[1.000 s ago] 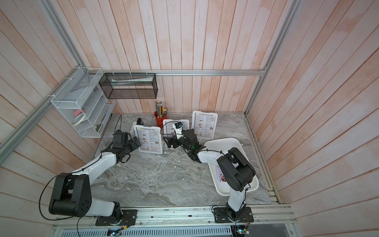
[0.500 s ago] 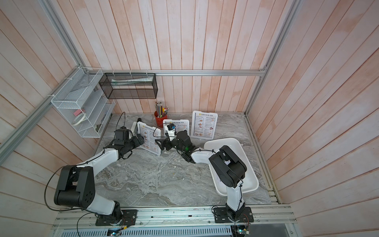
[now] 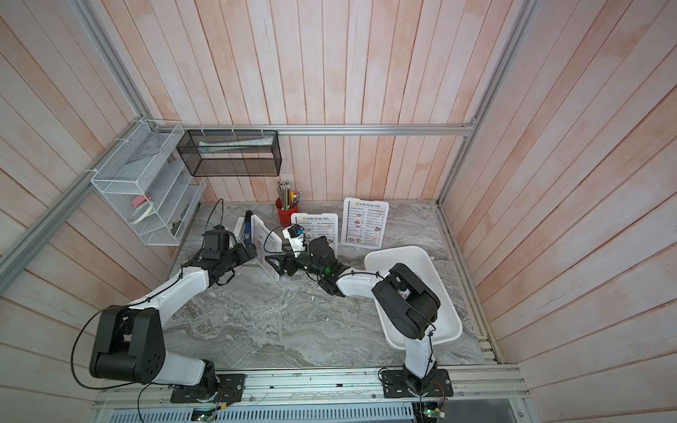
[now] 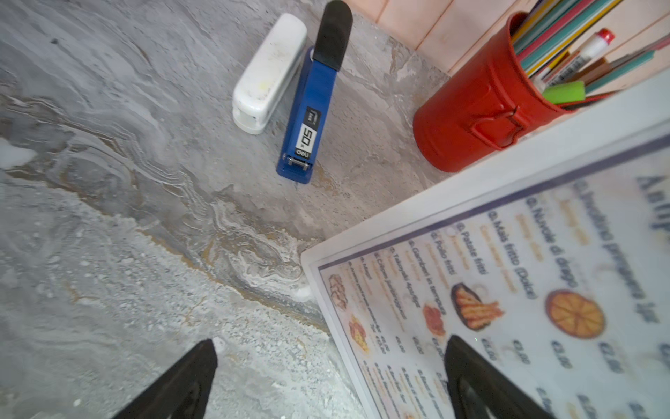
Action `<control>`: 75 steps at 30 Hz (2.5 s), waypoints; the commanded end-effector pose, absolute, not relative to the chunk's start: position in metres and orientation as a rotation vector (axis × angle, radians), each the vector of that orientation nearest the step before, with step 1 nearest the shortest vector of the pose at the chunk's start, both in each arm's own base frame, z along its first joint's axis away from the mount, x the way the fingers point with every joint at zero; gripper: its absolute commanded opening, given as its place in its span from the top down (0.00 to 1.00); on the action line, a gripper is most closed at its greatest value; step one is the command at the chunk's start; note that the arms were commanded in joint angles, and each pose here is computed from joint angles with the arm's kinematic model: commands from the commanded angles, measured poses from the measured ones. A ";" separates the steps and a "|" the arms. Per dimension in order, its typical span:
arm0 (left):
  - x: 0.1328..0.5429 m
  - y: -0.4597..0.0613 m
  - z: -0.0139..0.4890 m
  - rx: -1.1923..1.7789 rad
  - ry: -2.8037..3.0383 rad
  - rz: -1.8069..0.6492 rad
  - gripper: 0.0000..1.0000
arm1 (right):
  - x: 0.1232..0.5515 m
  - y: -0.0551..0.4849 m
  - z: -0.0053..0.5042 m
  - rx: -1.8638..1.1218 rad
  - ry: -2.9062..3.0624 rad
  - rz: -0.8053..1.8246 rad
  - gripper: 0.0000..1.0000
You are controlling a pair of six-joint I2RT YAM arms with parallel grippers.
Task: Replace the menus in the menu holders
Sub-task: Move the menu holder to the center of the board.
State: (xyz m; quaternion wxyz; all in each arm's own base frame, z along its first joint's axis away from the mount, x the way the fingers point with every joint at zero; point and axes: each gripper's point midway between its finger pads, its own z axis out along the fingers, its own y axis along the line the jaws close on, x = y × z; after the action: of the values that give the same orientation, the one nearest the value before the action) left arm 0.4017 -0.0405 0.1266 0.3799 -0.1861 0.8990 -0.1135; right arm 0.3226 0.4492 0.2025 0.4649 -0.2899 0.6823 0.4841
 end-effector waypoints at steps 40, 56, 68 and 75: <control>0.373 -0.019 0.188 -0.453 2.229 -0.175 0.00 | 0.322 0.443 0.236 -0.535 1.717 1.089 0.89; 0.353 -0.131 0.173 -0.185 2.342 -0.432 0.01 | 0.274 0.372 0.216 -0.483 1.852 0.871 0.84; 0.345 -0.156 0.158 -0.156 2.370 -0.483 0.02 | 0.252 0.362 0.223 -0.512 1.892 0.886 0.65; 0.349 -0.128 0.159 -0.176 2.371 -0.350 0.01 | 0.259 0.357 0.256 -0.553 1.920 0.761 0.55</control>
State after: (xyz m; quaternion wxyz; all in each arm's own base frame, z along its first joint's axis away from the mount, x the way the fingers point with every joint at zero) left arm 0.3492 -0.1436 0.1586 0.3536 -0.0675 0.9178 -0.1677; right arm 0.2553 0.3599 0.2406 0.4789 -0.2175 0.7778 0.3442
